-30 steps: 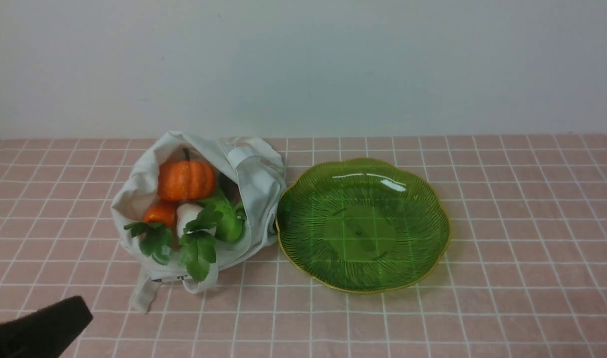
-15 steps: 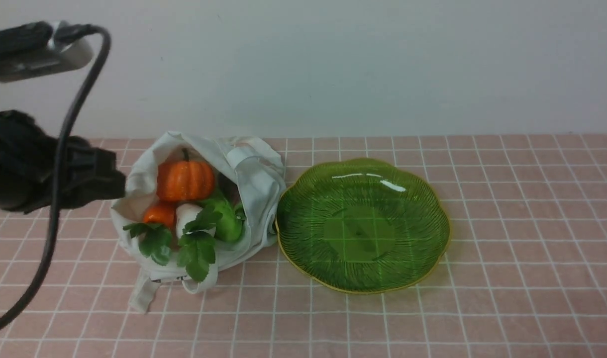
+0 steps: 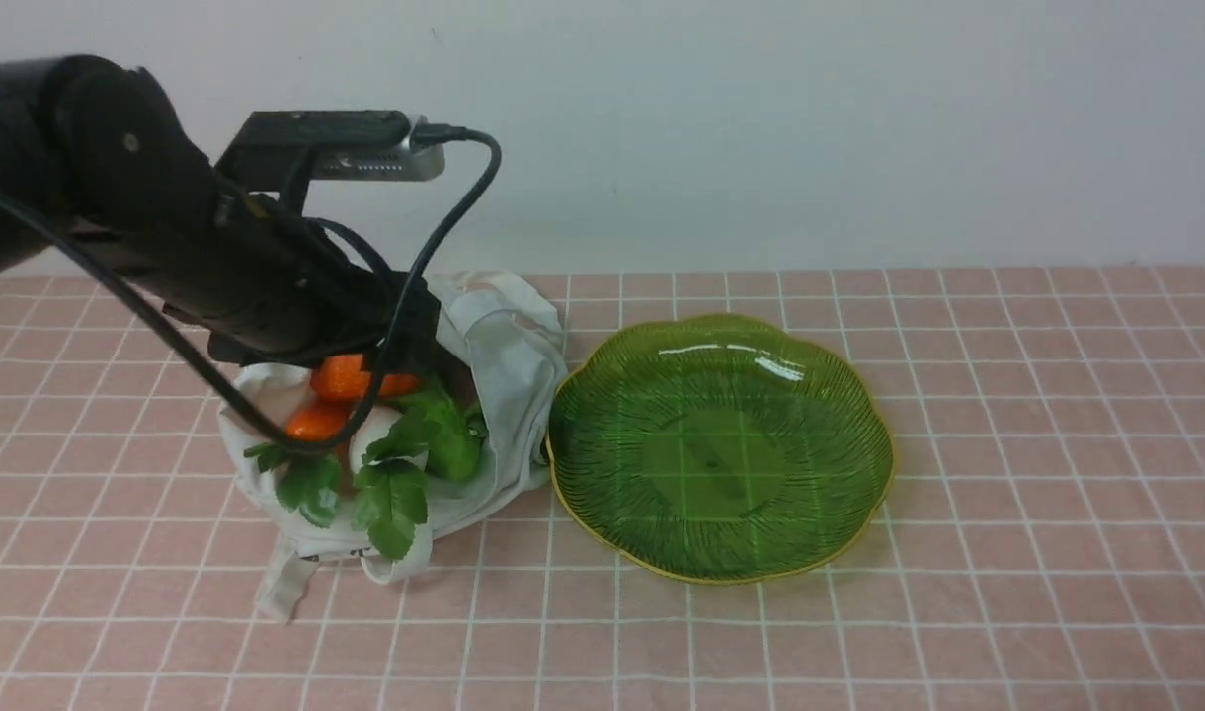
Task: Take vegetables from bag on pink coffee tablecloth place on plate.
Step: 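Reach into the cloth bag and grasp the pumpkin with the left gripper, then move the orange pumpkin from the bag onto the plate with the left gripper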
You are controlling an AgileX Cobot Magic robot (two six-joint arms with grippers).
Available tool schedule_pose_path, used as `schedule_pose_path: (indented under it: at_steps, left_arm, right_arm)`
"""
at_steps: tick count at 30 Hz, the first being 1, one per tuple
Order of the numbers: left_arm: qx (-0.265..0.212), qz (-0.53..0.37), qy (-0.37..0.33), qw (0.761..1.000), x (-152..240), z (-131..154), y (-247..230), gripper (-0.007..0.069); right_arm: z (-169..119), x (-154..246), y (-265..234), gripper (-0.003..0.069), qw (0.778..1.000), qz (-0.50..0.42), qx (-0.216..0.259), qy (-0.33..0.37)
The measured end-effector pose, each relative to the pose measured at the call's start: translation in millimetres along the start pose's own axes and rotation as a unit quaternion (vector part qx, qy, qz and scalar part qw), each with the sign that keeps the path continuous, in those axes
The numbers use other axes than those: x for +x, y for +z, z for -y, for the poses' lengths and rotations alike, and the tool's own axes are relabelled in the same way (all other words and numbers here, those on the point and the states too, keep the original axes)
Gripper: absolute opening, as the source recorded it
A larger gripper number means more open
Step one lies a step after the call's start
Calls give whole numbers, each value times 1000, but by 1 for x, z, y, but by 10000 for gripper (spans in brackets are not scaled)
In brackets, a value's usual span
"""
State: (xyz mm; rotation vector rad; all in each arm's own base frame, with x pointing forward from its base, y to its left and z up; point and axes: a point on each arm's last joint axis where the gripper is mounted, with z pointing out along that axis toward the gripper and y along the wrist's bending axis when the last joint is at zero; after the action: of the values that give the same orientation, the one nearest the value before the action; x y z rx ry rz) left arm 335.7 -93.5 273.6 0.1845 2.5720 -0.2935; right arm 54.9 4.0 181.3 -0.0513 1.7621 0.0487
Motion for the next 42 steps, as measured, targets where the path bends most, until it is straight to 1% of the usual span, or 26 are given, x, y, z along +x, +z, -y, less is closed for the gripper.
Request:
schedule_pose_path:
  at_steps: [3,7,15,17,20,26,29,30,32,33,38,42]
  left_arm:
    - [-12,5,-1,1000,-2,-5,28,605]
    - [-37,-1,28,999,-1,-12,50,605]
    - [-75,5,55,996,-2,-21,65,605]
    - [-91,12,69,993,-3,-24,65,605]
    - [-106,24,67,992,-5,-27,66,604]
    - [-112,41,48,992,-8,-29,76,604]
    - [-111,36,41,992,-5,-31,86,581]
    - [-111,34,41,992,-4,-31,89,561]
    - [-112,31,41,992,-4,-31,91,523]
    - [-112,30,41,992,-4,-31,91,519]
    - [-123,8,36,992,-1,-32,82,519]
    - [-138,-17,26,990,1,-32,58,519]
  right_arm:
    - [0,0,0,-15,1000,0,0,0]
    - [0,0,0,-15,1000,0,0,0]
    - [0,0,0,-15,1000,0,0,0]
    - [0,0,0,-15,1000,0,0,0]
    - [0,0,0,-15,1000,0,0,0]
    - [0,0,0,-15,1000,0,0,0]
    - [0,0,0,-15,1000,0,0,0]
    - [0,0,0,-15,1000,0,0,0]
    - [0,0,0,-15,1000,0,0,0]
    - [0,0,0,-15,1000,0,0,0]
    - [0,0,0,-15,1000,0,0,0]
    - [0,0,0,-15,1000,0,0,0]
